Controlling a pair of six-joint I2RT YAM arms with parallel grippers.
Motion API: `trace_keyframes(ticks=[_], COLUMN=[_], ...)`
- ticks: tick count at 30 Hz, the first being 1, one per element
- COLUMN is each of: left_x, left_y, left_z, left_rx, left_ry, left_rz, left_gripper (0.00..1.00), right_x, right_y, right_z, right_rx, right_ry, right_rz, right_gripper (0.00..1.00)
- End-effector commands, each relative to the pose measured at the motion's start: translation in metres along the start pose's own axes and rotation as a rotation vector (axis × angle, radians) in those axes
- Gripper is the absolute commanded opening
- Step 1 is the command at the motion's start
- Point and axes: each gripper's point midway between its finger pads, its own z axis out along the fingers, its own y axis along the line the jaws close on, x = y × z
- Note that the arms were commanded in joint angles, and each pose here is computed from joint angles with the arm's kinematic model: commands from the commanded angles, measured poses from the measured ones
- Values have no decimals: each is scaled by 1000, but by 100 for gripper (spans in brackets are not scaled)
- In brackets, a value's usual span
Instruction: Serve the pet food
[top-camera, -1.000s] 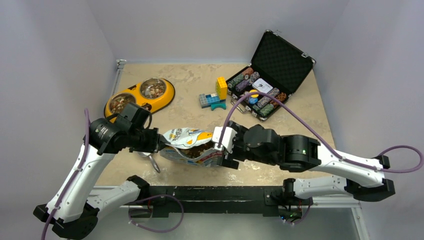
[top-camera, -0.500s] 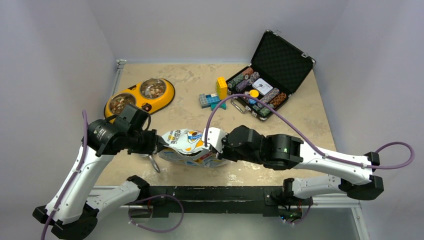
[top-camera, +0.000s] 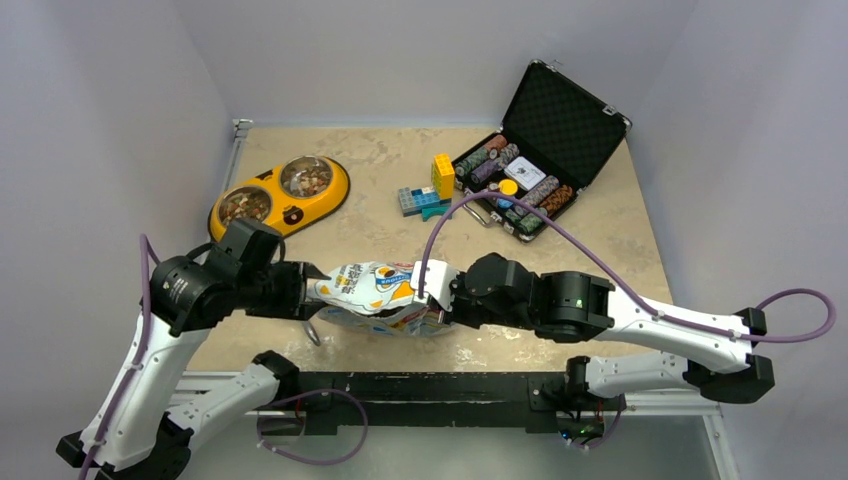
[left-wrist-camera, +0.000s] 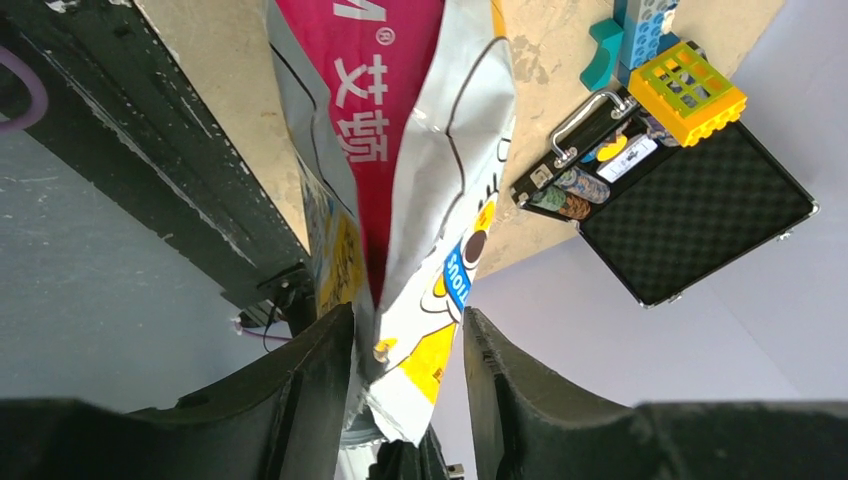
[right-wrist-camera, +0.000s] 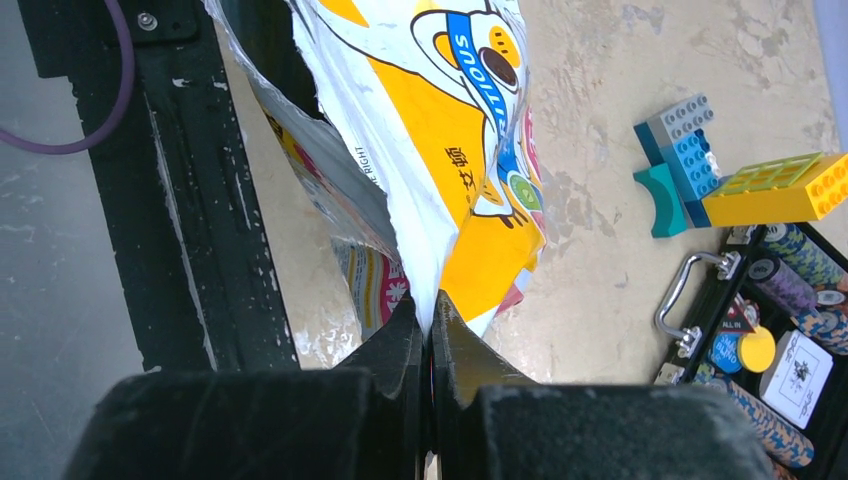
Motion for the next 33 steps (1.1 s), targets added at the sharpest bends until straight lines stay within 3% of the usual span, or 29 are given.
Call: trace_keyframes(ticks=[1,10,11,13,14,19,22,28,30,33], left_x=[-29,-41,-43,-50,-54,-69,-59,0,0,-15], left_y=[58,50,46,35,27,-24,-53,-80,-89,-111], left_z=[0,8,8,6,6,-16,-35,-29,-30,-46], left_rx=[-177,-185,-181,-150,-135,-23,49,35,57,116], left_ry=[-90,-179,-199,-254,-285,-450,-437,-184,-197,-310], left_rz=[-57,30,47,68,91,226,232,141,132,186], left_gripper=[47,34,29,6,0,0,0,0,0,0], right_x=[-26,-27,-26,-22,-19,27,44,3,-10,-26], right_y=[-8,-20,-21,-25,-26,-37,-38,-18,-18,-21], right_z=[-12,-16,-16,-16,-16,-28,-50,-70,-71,-75], right_rx=[16,58,63,84,94,159,142,-34,-50,-43], right_ry=[-111,-109,-101,-85,-73,19,6,-108,-112,-118], right_rz=[13,7,1,-6,-10,-65,-13,188,258,372], right_gripper=[0,0,0,0,0,0,0,0,0,0])
